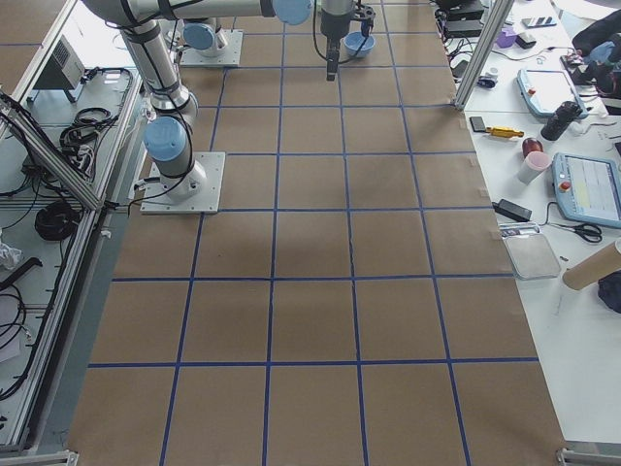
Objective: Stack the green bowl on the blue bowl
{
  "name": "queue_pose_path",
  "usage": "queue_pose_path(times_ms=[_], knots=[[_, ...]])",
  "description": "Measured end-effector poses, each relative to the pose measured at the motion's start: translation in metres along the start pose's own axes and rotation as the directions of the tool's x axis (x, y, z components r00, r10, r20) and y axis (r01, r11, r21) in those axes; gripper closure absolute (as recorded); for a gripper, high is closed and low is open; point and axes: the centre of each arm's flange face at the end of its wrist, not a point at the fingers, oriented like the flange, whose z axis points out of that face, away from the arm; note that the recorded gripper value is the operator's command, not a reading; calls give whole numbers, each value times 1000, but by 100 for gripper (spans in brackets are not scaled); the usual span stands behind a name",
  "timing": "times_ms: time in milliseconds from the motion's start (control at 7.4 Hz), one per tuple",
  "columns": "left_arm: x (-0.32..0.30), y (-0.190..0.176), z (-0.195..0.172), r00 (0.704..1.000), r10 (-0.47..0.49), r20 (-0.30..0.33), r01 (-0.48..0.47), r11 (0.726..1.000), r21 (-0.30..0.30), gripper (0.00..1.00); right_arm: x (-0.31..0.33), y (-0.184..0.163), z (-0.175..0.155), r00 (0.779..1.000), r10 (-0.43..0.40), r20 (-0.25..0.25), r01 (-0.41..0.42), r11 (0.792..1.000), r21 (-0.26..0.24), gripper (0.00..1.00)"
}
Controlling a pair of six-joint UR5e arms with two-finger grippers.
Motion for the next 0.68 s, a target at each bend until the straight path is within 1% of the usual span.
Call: queue_pose_path(times_ms=[405, 676], knots=[[2, 2, -2, 1000, 6, -6, -6, 1000, 2, 0, 0, 0, 0, 1000, 0, 0, 0, 1000, 1, 0], [-6, 2, -2, 1000, 2, -2, -2, 1000, -9, 0, 0, 0, 0, 1000, 0, 0, 0, 1000, 0, 0]])
